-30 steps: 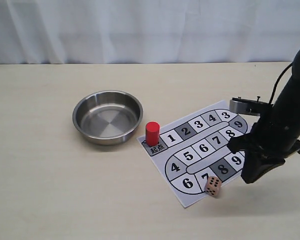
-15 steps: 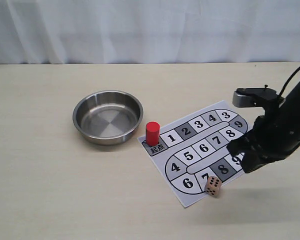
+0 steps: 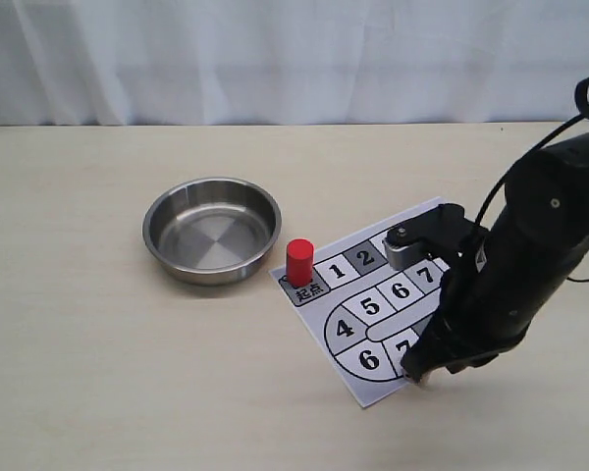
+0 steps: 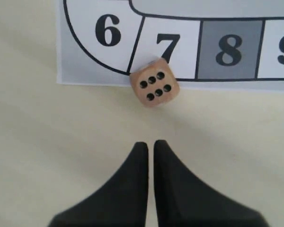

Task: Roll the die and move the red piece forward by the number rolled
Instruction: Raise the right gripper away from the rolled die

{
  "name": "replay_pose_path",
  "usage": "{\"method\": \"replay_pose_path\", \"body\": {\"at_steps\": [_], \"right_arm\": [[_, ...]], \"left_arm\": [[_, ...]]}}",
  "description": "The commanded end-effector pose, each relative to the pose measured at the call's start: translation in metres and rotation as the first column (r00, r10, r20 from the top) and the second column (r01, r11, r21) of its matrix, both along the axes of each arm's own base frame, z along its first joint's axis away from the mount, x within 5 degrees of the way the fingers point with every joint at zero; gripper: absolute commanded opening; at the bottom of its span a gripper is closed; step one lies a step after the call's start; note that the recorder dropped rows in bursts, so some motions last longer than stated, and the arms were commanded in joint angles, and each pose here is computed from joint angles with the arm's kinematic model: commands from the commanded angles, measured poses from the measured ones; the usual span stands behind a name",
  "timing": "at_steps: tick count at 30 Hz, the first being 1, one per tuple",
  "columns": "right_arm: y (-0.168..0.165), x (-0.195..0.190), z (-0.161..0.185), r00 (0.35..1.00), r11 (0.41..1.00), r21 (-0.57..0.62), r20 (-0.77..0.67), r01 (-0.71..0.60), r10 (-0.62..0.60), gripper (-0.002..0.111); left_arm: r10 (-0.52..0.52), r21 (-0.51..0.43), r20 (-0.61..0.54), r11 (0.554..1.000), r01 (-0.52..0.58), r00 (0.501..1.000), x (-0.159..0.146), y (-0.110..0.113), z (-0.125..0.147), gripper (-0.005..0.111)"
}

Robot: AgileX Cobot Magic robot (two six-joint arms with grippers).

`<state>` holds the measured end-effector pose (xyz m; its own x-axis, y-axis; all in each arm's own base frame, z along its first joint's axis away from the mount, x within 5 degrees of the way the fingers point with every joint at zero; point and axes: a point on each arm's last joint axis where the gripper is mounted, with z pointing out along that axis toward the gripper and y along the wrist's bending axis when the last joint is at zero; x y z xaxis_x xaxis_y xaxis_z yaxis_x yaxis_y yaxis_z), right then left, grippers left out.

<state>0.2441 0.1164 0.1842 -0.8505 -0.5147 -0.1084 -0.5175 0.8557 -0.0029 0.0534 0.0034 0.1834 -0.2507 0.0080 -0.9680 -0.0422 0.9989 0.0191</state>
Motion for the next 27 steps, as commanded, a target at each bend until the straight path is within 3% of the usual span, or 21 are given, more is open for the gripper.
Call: {"method": "replay_pose_path", "body": {"at_steps": [1,6,27], "right_arm": [[-0.002,-0.003,-0.011,0.999,1.000,0.009,0.052,-0.006,0.006,0.004],[-0.003,-0.005,-0.021,0.994,0.999,0.037,0.110,-0.008,0.004,0.004],[-0.007,-0.012,-0.062,0.999,0.999,-0.009,0.022,-0.038,0.038,0.004]], "left_arm": [[0.001,-0.006,0.011,1.000,-0.001,1.000,0.000,0.000,0.000,0.000],[0.001,-0.006,0.011,1.000,-0.001,1.000,0.000,0.000,0.000,0.000],[0.001,-0.006,0.011,1.000,-0.001,1.000,0.000,0.000,0.000,0.000]]}}
